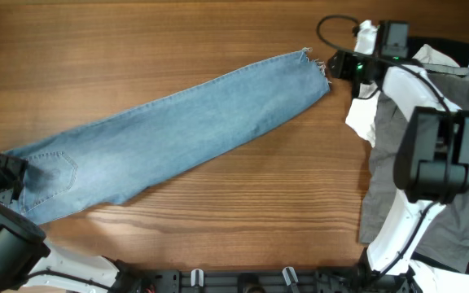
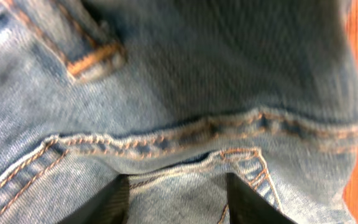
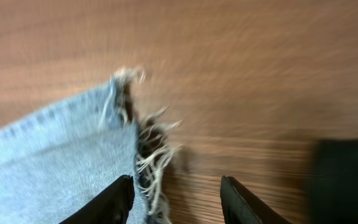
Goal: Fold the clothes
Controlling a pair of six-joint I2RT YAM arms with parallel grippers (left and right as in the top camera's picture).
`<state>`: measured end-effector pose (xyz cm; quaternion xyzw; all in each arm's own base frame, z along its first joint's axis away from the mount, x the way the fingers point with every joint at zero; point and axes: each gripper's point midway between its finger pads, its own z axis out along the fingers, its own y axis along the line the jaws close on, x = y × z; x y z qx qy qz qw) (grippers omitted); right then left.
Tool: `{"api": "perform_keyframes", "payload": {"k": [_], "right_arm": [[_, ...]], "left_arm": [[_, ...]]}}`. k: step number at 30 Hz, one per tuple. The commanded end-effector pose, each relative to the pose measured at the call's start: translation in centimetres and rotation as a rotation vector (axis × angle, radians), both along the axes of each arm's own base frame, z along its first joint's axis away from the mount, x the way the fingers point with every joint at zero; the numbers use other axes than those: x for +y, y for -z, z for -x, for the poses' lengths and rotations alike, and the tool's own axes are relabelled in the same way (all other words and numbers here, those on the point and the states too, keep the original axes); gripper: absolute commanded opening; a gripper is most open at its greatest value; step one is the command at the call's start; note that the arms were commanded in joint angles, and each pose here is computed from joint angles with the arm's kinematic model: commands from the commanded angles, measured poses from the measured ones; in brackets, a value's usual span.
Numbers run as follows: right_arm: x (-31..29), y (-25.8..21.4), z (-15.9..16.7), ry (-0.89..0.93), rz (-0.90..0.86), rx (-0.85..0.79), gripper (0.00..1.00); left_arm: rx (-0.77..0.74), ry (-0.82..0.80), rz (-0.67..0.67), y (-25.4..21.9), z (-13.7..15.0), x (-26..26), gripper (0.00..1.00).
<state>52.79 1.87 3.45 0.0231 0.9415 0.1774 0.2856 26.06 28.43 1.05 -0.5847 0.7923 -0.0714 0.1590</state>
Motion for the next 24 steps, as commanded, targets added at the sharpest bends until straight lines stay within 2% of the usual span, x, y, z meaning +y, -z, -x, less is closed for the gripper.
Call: {"api": "perform_keyframes", "payload": {"k": [1,4,6,9,10,14,24], "right_arm": [[3.1,2.8,0.7,-0.094,-0.043,0.038,0.51],[4.9,3.2,0.9,-0.138,-0.073,0.04,0.51],[5.8,3.5,1.0,-0.151,-0.061,0.045,0.46],[6.3,3.7,0.9,-0.151,-0.029,0.044,0.15],[6.6,3.1,0.7,-0.145,-0.044,0.037,0.04],[6.6,0.7,0.2,-0.117,-0.071,0.005,0.04],[7.9,-8.8,0.4,-0.179,-0.126,-0.157,0.04]], "left_arm": [[0.001,0.0,-0.055,-2.0,0.9,-0.1,0.57],[-0.095,0.014,-0.108,-6.0,0.0,-0.3,0.6],[-0.165,0.027,-0.147,-8.9,-0.5,-0.6,0.62],[-0.239,0.04,-0.208,-12.8,-0.5,-1.3,0.69],[-0.266,0.042,-0.246,-14.8,-0.2,-1.7,0.74],[-0.303,0.044,-0.298,-17.6,0.4,-2.5,0.84],[-0.289,0.052,-0.258,-17.7,1.2,-4.1,0.85]]}}
